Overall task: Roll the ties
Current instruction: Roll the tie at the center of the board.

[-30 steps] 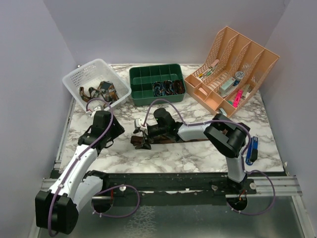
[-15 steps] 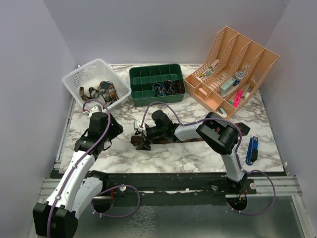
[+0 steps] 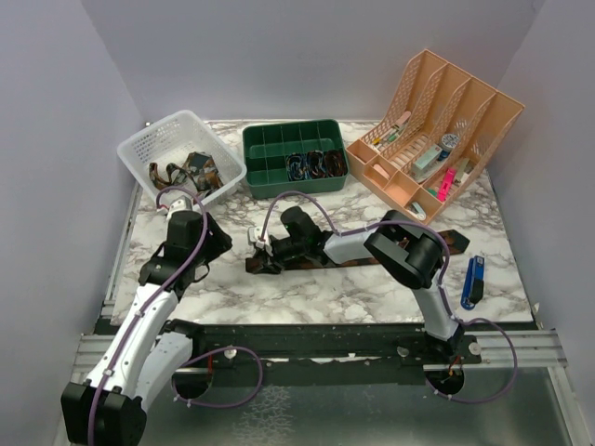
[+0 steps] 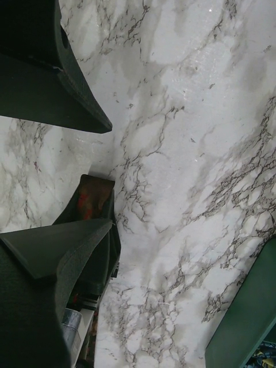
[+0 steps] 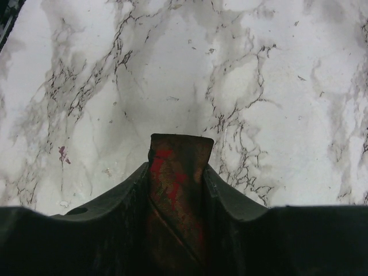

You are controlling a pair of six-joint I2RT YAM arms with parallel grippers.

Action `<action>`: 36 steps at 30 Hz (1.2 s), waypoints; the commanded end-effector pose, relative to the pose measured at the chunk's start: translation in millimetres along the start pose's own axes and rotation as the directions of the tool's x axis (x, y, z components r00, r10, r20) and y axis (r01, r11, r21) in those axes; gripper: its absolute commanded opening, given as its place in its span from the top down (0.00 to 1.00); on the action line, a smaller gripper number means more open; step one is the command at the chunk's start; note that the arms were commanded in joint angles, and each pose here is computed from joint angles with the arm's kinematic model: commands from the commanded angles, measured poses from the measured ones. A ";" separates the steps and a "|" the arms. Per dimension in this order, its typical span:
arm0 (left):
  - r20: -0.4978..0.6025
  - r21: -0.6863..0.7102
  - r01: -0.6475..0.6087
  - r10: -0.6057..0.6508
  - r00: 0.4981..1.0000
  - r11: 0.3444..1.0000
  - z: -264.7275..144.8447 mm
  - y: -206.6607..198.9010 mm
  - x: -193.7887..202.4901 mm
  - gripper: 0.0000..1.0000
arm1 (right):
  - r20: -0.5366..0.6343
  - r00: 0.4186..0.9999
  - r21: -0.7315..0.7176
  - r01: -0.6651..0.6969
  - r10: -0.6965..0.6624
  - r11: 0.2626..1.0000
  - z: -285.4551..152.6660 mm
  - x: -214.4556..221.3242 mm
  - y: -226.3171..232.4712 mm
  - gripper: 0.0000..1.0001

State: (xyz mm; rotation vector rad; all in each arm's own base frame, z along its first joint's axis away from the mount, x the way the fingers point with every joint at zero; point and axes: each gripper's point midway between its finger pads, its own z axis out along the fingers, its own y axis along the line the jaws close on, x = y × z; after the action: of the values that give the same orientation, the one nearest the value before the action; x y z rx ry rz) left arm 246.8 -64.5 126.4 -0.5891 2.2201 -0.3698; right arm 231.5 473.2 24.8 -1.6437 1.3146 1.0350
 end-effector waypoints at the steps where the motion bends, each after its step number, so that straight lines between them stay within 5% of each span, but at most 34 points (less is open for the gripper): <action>1: -0.013 0.030 0.017 -0.017 1.000 0.999 -5.3 -2.4 4.6 0.37 | -0.061 0.998 0.029 -0.022 0.024 0.999 2.2 25.5 -1.9 0.61; 5: -0.023 0.033 0.027 -0.026 0.999 0.999 -4.5 -2.4 8.0 0.38 | -0.056 0.998 0.077 -0.011 0.015 0.997 -1.2 21.6 -9.5 0.58; 9: -0.037 0.030 0.035 -0.034 0.999 0.999 -1.7 -1.3 12.0 0.38 | -0.041 0.999 0.080 -0.008 0.011 0.997 -5.2 13.4 -7.5 0.31; 15: -0.065 0.017 0.065 -0.064 0.996 0.998 3.6 2.3 21.6 0.37 | 0.094 0.996 0.186 -0.023 0.006 0.982 -30.7 -47.5 -17.5 0.22; 20: -0.077 0.026 0.081 -0.079 0.994 0.996 7.4 1.6 26.3 0.36 | 0.243 0.968 0.359 -0.152 0.065 0.921 -72.4 -87.6 -25.7 0.17; 23: -0.090 0.031 0.087 -0.084 0.992 0.996 11.0 1.5 30.5 0.34 | 0.374 0.894 0.472 -0.413 0.248 0.779 -104.7 -95.6 -37.9 0.17; 27: -0.121 0.037 0.104 -0.099 0.988 0.994 17.4 1.1 39.1 0.31 | 0.355 0.736 0.551 -0.663 0.577 0.507 -121.4 -71.3 -38.8 0.34; 28: -0.128 0.041 0.110 -0.104 0.986 0.993 18.8 0.5 41.1 0.31 | 0.373 0.671 0.581 -0.707 0.640 0.403 -127.5 -58.7 -36.9 0.45; 29: -0.132 0.048 0.116 -0.109 0.985 0.992 20.0 -0.4 42.5 0.30 | 0.461 0.529 0.552 -0.800 0.713 0.237 -131.1 -49.9 -31.3 0.56; 30: -0.138 0.055 0.125 -0.117 0.984 0.991 21.5 -1.3 44.6 0.29 | 0.489 0.458 0.528 -0.833 0.742 0.165 -132.5 -41.7 -23.0 0.62; 36: -0.182 0.078 0.161 -0.145 0.973 0.984 27.7 -3.7 57.7 0.28 | 0.350 0.433 0.434 -0.861 0.831 0.265 -104.9 -54.0 -1.6 0.72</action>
State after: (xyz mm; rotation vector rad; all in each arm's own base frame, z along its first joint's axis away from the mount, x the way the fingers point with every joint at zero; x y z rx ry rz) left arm 234.0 -88.5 76.2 -0.6905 2.3240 -0.5264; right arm 256.2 391.9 138.6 -0.3665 2.0825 1.0356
